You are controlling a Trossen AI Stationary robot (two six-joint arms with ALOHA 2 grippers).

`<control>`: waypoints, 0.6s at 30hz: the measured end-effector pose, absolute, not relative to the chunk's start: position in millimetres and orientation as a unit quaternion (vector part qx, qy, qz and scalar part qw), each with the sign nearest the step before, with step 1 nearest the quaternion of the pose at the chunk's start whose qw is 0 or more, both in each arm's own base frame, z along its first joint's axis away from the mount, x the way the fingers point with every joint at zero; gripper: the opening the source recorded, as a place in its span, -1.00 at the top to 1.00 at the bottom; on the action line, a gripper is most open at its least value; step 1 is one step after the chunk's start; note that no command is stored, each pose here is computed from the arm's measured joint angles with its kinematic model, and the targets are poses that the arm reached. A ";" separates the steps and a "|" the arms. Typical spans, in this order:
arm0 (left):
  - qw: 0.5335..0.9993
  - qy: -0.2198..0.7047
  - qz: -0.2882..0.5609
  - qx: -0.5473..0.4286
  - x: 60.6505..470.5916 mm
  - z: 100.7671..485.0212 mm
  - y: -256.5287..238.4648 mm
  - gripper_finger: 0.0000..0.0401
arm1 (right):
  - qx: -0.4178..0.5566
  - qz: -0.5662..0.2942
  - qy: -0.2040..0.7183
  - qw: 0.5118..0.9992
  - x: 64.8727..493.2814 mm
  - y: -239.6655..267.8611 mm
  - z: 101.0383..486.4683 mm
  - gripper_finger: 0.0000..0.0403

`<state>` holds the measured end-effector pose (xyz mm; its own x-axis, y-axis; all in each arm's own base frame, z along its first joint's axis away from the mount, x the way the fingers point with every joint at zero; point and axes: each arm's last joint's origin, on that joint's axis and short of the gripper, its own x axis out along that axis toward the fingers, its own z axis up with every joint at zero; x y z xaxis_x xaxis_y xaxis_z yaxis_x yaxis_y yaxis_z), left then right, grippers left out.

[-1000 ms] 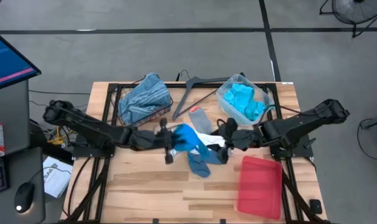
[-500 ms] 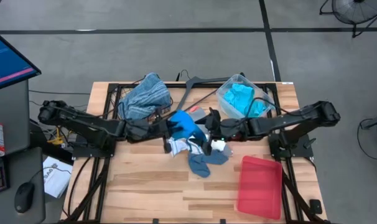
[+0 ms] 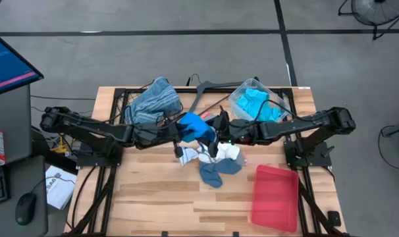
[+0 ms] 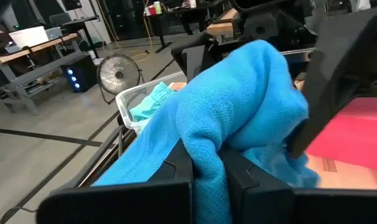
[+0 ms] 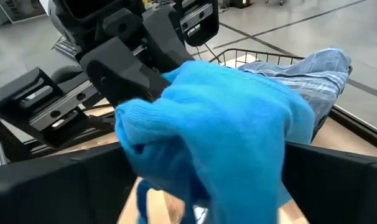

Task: Pick & Place Cloths
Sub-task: Put the blue shorts into the transparent bin

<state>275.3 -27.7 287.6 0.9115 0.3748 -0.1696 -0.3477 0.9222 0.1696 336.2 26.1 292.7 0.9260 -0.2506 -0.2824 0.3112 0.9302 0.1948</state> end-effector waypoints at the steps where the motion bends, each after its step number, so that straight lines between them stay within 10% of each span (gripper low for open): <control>1: 0.975 0.099 0.186 0.068 275.3 287.8 -27.5 0.95 | 0.120 -0.142 0.128 0.974 336.4 24.9 292.8 -0.63; 7: 0.975 0.096 0.187 0.066 275.6 288.4 -26.2 0.95 | 0.132 -0.128 0.134 0.974 340.5 20.5 288.1 -0.01; 11: 0.976 0.092 0.189 0.064 275.7 289.6 -25.1 0.88 | 0.137 -0.110 0.136 0.975 342.0 18.4 291.1 0.75; 18: 0.978 0.088 0.179 0.063 272.0 293.7 -26.1 0.48 | 0.166 -0.135 0.170 0.962 335.2 10.6 300.7 0.83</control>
<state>272.0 -26.1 293.7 0.9203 0.3614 -0.1499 -0.3393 0.9279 0.1546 335.2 10.6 300.7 0.9053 -0.2035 -0.3728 0.3169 0.9081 0.2738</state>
